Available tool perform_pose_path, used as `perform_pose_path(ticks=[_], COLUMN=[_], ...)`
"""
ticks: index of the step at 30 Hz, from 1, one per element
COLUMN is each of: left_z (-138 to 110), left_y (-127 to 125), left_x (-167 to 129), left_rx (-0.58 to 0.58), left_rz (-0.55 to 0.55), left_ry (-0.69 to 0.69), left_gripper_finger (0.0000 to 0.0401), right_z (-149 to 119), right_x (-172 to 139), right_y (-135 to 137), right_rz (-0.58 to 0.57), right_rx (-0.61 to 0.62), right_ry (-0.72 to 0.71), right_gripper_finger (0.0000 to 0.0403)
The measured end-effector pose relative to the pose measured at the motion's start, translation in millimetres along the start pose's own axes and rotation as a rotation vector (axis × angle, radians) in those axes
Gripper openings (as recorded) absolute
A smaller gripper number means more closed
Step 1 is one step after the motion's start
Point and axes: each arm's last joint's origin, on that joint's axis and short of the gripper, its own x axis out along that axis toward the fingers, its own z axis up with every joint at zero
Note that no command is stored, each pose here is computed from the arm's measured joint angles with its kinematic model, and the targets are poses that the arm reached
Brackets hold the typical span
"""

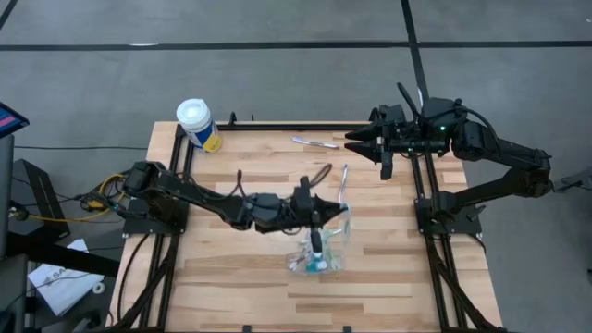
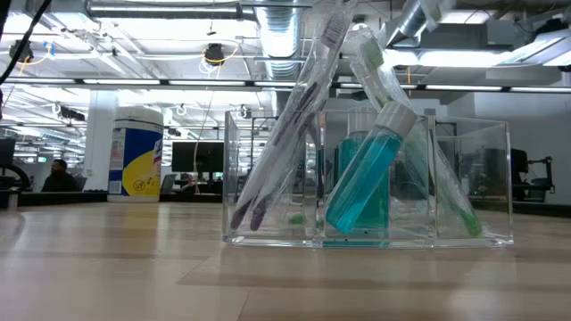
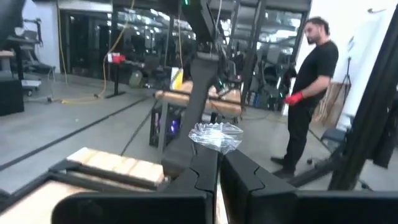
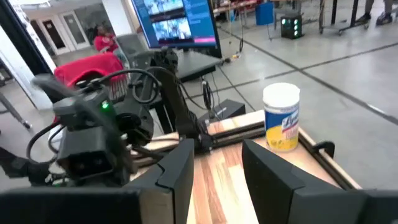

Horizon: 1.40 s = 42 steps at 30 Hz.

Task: Pick & Place toothbrushing station
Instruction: Put the green toothbrush in the transparent organizer

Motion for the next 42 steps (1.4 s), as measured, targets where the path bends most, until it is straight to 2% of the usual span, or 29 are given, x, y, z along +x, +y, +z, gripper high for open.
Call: perform_pose_path(ticks=[8, 13, 20, 29, 42], left_z=[-28, -42, -43, -59, -72], left_y=[-5, -4, -4, -8, 1], left_x=[8, 8, 8, 9, 6], left_rx=[0.032, 0.077, 0.080, 0.031, 0.006], left_rz=[0.004, 0.013, -0.004, -0.047, -0.028], left_ry=[0.065, 0.155, 0.168, 0.208, 0.216], left_gripper_finger=[0.0000, 0.0000, 0.0000, 0.0000, 0.0000], right_z=[-2, 0, -1, -1, -1], right_x=[-3, -6, -5, -5, -5], right_y=[1, 2, 2, 2, 2], right_rz=[0.029, 0.048, 0.070, 0.072, 0.072], right_rx=[0.001, 0.012, 0.019, 0.020, 0.025], right_ry=[0.024, 0.016, 0.023, 0.025, 0.028], right_gripper_finger=[0.0127, 0.0127, 0.0127, 0.0127, 0.0127])
